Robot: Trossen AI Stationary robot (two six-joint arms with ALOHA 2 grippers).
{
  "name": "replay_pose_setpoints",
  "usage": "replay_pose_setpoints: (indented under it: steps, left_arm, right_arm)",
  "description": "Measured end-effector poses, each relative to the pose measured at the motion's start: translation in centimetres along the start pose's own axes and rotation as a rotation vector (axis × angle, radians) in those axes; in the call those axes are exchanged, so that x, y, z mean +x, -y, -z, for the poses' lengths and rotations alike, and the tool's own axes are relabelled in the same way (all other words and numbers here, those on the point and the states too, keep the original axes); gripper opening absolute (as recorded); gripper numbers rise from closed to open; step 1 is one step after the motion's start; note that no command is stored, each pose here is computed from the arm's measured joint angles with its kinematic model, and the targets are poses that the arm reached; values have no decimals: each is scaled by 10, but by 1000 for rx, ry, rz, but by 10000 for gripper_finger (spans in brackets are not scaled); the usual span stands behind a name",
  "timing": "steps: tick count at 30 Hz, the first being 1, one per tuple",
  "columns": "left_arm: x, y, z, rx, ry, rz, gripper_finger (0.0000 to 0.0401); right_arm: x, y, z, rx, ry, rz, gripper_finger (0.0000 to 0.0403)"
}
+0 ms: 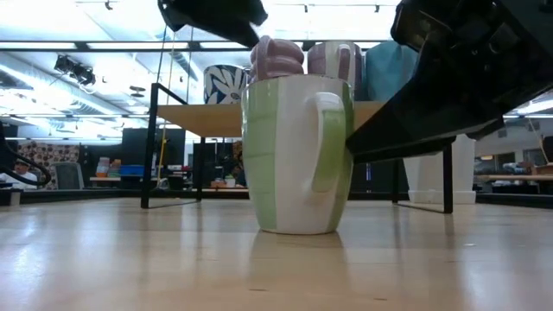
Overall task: Place coffee mugs
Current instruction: Put the green mug on the shelf
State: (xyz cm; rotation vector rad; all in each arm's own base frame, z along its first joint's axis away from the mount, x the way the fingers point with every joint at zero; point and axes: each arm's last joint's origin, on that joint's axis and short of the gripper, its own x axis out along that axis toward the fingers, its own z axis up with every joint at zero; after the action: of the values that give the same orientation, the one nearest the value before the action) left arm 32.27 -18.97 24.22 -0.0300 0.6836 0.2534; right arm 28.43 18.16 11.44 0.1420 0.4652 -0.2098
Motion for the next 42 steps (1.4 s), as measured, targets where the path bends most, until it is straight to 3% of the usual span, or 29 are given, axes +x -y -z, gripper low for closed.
replay_pose_setpoints:
  steps: [7, 17, 23, 28, 37, 42]
  left_arm:
    - [17, 11, -3, -56, -16, 81, 190]
    - [40, 26, -23, 67, -145, 68, 172]
    - [39, 22, -46, 15, -172, 80, 172]
    - [42, 20, -47, -43, -175, 79, 171]
    - [43, 19, -48, -50, -178, 76, 171]
    - [45, 16, -49, -124, -196, 86, 171]
  right_arm:
    - [1, 1, 0, -5, -6, -3, 244]
    - [-1, -1, 2, -53, -29, -22, 244]
    - [-1, 0, 5, -48, -53, -16, 241]
    - [-4, -1, 9, -80, -75, -6, 232]
    - [-36, 0, -1, -212, -146, -6, 230]
    - [-61, 12, -21, -288, -187, 9, 230]
